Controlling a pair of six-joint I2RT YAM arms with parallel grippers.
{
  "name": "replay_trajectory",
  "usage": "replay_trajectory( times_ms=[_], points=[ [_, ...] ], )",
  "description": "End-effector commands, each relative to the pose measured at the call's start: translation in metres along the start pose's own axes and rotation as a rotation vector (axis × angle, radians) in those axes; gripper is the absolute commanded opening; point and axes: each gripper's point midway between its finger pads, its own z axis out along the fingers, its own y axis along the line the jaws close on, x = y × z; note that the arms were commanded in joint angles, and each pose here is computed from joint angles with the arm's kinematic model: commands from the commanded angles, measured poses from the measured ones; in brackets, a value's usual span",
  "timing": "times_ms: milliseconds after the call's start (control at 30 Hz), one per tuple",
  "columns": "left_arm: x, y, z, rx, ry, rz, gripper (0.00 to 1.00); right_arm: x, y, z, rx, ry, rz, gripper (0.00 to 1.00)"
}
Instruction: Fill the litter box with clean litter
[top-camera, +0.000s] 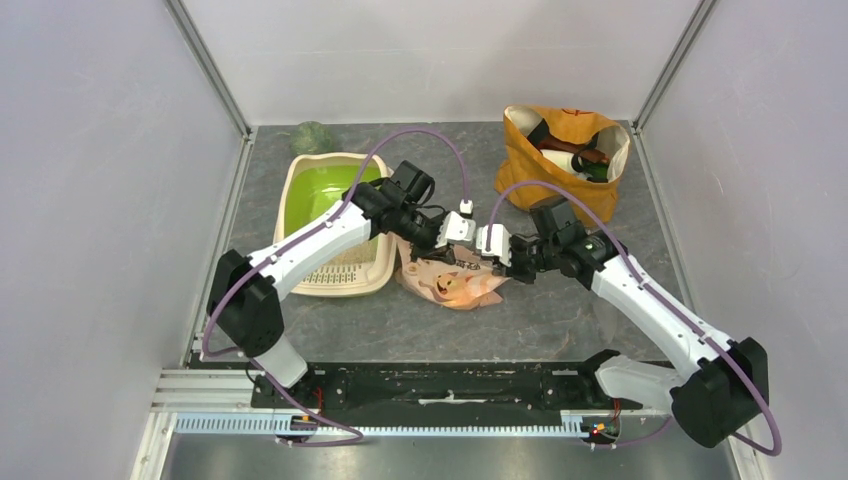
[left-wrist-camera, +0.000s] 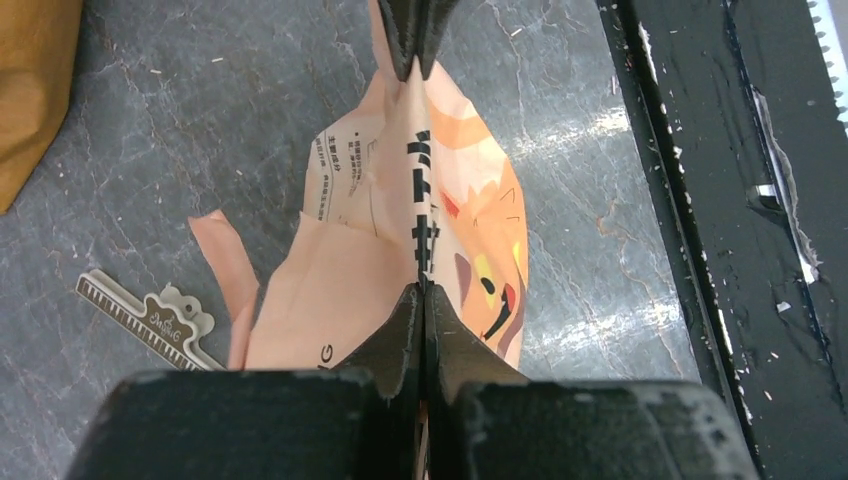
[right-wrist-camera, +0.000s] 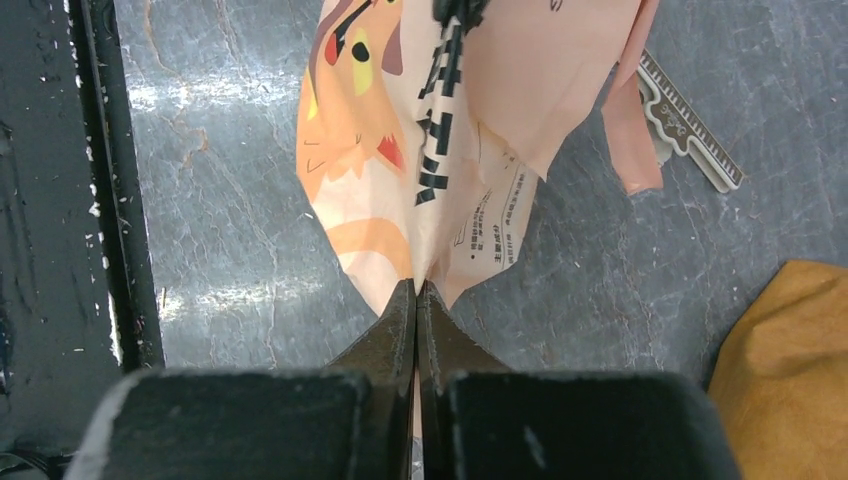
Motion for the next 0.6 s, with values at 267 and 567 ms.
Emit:
replay_trajectory(
  times_ms=[267,567],
  points=[
    [-0.002,-0.029,0.011,0.03,-0.022,-0.098,0.02,-0.015,0.008,-0.02,-0.055,-0.097,0.105,0.57],
    [-0.013,-0.026,0.001,0.013,-0.051,-0.143,0.08,0.016,-0.011,0.003,0.031,0.005,0.056,0.0]
  ],
)
